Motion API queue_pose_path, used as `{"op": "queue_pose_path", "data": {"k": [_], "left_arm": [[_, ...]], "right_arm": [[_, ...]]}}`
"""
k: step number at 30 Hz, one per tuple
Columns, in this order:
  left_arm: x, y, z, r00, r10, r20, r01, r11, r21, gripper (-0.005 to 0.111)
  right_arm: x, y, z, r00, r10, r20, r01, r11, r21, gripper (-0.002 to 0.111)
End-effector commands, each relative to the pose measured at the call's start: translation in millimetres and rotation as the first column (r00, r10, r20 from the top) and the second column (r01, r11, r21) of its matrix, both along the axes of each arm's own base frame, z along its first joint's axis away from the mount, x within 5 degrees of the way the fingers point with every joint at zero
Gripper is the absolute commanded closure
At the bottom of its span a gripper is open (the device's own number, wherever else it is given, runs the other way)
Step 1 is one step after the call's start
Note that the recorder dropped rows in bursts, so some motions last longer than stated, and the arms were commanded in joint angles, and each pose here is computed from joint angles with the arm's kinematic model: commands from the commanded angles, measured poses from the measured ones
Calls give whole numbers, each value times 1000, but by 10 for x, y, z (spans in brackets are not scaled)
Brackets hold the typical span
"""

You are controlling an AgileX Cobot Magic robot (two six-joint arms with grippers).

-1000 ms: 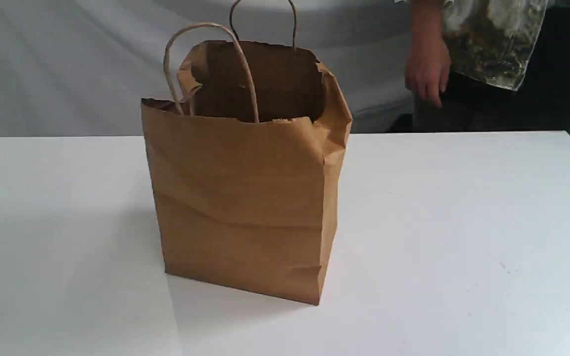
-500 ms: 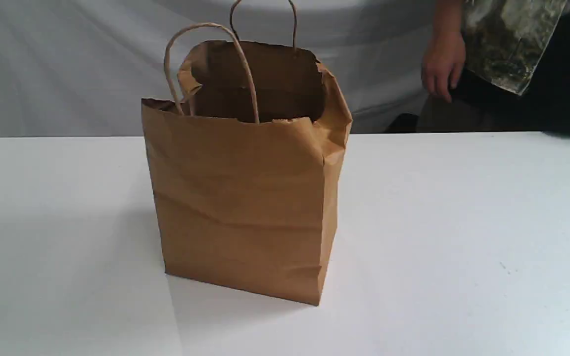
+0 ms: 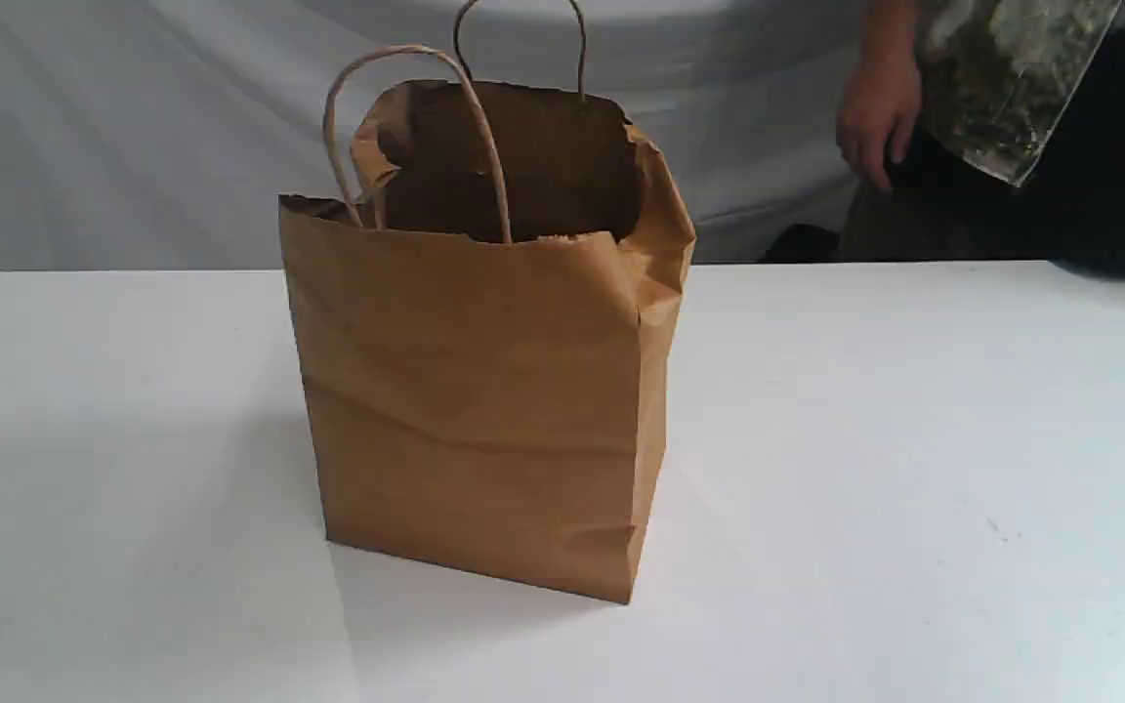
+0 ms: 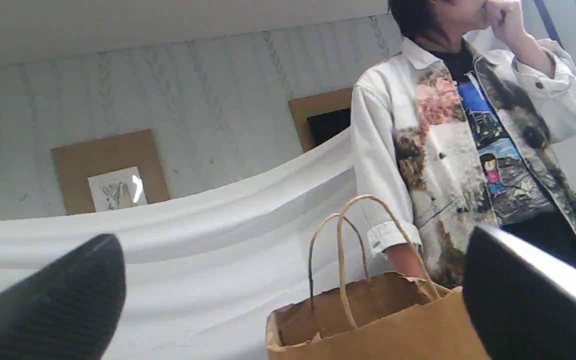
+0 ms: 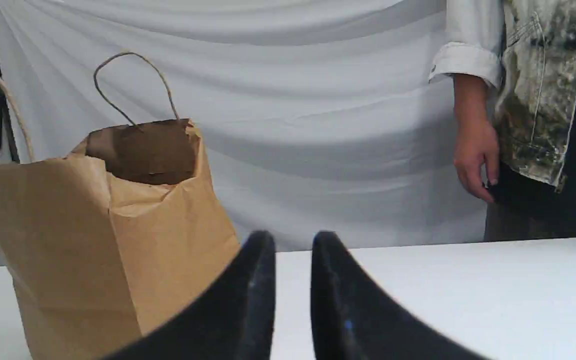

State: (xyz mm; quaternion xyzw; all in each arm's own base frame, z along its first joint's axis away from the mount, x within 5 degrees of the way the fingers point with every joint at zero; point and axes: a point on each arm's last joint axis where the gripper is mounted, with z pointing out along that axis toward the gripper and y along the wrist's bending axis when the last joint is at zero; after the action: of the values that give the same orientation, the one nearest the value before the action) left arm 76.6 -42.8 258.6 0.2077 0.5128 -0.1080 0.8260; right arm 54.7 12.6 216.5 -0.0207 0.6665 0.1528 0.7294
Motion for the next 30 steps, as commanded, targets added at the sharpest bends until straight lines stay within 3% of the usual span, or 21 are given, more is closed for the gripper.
{"op": "queue_pose_path", "data": {"k": [1,8,13,17,21,25,30], "left_arm": [[13,6,-57,999,6,-50,-6,1000,3,16],[16,70,6,997,80,20,-79,997,-24,16],[21,78,9,990,123,62,-126,991,42,16],[118,65,-112,988,132,-86,-127,990,61,16],[236,63,-380,937,139,-319,-136,990,32,16],[312,35,-439,914,101,-393,-131,990,-50,16],[349,-10,-555,876,101,-471,-103,994,22,16]], "right_arm": [[-2,-4,-6,1000,-5,10,5,1000,-14,101],[-1,-7,-8,1000,4,-17,-3,996,88,105],[-1,-4,-12,1000,11,-26,-8,994,109,105],[-1,-4,-13,999,13,-31,-9,992,126,105],[-1,-4,-13,999,15,-34,-10,990,141,105],[-3,7,-23,998,29,-48,-21,989,149,105],[-4,15,-30,998,38,-55,-29,989,147,105]]}}
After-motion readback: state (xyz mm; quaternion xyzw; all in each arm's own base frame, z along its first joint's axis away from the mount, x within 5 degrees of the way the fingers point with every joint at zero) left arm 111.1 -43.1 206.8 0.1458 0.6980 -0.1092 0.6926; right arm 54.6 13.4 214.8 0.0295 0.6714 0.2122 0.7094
